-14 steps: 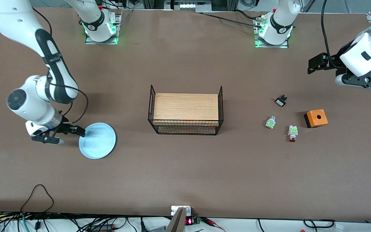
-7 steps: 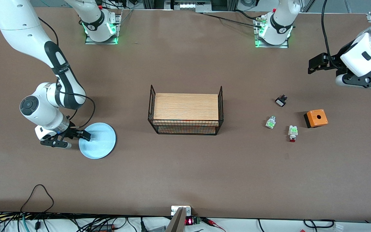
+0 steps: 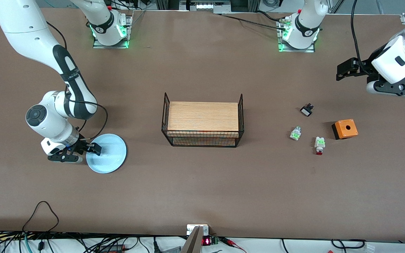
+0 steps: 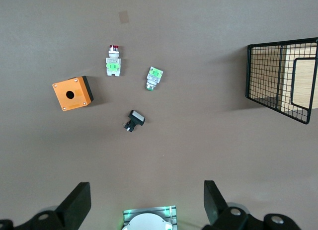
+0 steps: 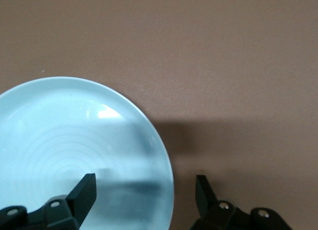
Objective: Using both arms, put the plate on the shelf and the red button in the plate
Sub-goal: 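Close the right gripper on the blue plate rim and tilt it up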
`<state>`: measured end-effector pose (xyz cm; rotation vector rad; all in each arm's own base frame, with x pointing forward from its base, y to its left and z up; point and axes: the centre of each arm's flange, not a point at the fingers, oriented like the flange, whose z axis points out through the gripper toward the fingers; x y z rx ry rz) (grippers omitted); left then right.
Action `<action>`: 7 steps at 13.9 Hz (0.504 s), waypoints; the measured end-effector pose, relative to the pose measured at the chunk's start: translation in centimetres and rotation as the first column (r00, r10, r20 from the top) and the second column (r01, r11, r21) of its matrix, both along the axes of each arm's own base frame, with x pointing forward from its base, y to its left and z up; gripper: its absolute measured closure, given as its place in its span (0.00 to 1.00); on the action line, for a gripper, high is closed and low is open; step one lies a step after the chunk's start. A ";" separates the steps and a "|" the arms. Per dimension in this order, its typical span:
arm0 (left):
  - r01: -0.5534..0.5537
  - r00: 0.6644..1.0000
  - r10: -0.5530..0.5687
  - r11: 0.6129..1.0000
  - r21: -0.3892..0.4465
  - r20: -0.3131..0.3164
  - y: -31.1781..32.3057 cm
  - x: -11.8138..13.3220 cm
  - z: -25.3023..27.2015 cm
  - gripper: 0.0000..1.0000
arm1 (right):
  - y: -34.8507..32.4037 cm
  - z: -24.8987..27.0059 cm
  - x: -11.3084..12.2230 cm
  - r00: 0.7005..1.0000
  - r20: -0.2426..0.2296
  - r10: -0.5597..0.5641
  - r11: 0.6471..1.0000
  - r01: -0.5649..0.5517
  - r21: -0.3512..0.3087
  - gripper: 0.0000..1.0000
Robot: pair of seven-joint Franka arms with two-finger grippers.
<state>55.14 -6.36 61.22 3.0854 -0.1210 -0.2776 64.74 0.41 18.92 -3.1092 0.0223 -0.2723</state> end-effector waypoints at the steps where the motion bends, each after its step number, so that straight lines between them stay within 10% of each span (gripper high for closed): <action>1: 0.000 1.000 0.000 1.000 0.000 0.000 0.0 0.0 0.0 0.00 | -0.5 -0.1 0.0 1.000 0.003 0.021 1.000 -0.021 -0.012 0.06; 7: 0.001 1.000 -0.001 1.000 0.000 0.000 -0.1 0.0 0.0 0.00 | -1.6 -1.4 -0.2 0.998 0.000 0.060 0.998 -0.060 -0.034 0.40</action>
